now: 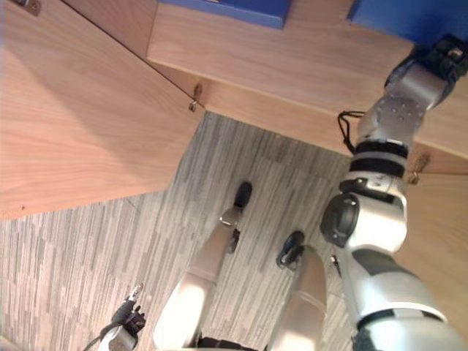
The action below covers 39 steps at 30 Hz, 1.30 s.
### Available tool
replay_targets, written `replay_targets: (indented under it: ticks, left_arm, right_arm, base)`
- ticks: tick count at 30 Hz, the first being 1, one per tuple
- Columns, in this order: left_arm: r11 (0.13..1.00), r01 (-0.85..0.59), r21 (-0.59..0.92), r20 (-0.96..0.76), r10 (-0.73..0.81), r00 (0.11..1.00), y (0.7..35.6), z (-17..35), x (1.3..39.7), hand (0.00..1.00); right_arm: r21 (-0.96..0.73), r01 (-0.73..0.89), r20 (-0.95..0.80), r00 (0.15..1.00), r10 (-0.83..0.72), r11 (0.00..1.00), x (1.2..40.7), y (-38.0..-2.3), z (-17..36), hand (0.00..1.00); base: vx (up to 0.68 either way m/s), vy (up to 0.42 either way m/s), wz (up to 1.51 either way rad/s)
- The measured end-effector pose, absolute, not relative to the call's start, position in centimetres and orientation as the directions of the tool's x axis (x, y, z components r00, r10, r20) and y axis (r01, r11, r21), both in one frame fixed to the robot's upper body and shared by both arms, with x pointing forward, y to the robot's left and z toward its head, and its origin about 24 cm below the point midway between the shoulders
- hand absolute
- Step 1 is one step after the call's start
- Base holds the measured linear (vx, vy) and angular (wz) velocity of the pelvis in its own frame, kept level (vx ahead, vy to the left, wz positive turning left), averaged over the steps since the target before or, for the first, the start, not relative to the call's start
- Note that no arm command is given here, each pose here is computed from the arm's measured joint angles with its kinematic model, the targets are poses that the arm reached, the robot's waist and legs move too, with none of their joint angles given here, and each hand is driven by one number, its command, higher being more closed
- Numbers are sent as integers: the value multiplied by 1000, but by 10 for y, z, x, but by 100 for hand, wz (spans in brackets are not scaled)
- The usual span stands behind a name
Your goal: Walk over to the cabinet, pick up the folder, carry it to the office cabinet, place the folder inside the office cabinet, then close the office cabinet door
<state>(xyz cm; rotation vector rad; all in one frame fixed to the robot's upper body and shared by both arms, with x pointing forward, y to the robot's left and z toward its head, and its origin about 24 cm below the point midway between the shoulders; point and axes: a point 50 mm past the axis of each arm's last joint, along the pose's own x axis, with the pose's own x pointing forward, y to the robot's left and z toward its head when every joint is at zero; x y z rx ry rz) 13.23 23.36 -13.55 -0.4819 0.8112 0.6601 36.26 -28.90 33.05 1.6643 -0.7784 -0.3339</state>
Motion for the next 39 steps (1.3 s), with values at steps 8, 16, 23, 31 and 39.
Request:
replay_targets:
  ticks: [8, 16, 23, 31, 39]
  left_arm:
    - [718, -684, -126, -772, 362, 523, 243, -133, 133, 0]
    - [732, -675, -96, -757, 387, 526, 254, -129, 133, 0]
    - [731, -676, -94, -755, 390, 527, 255, -129, 134, 0]
    - [728, -679, -89, -756, 395, 523, 255, -129, 134, 0]
    - [681, -719, -135, -781, 373, 500, 237, -136, 130, 0]
  right_arm:
    - [963, -245, 258, 725, -639, 111, 365, -295, 339, 100]
    - [965, -220, 261, 720, -643, 146, 365, -299, 341, 100]
    - [953, -273, 289, 705, -648, 128, 360, -297, 351, 100]
    - [959, -261, 269, 727, -632, 109, 365, -290, 347, 100]
    - [958, -195, 282, 771, -571, 210, 376, -269, 345, 100]
  base:
    - [90, 8, 16]
    - [20, -3, 7]
    - [5, -1, 0]
    - [8, -2, 0]
    - [31, 60, -18]
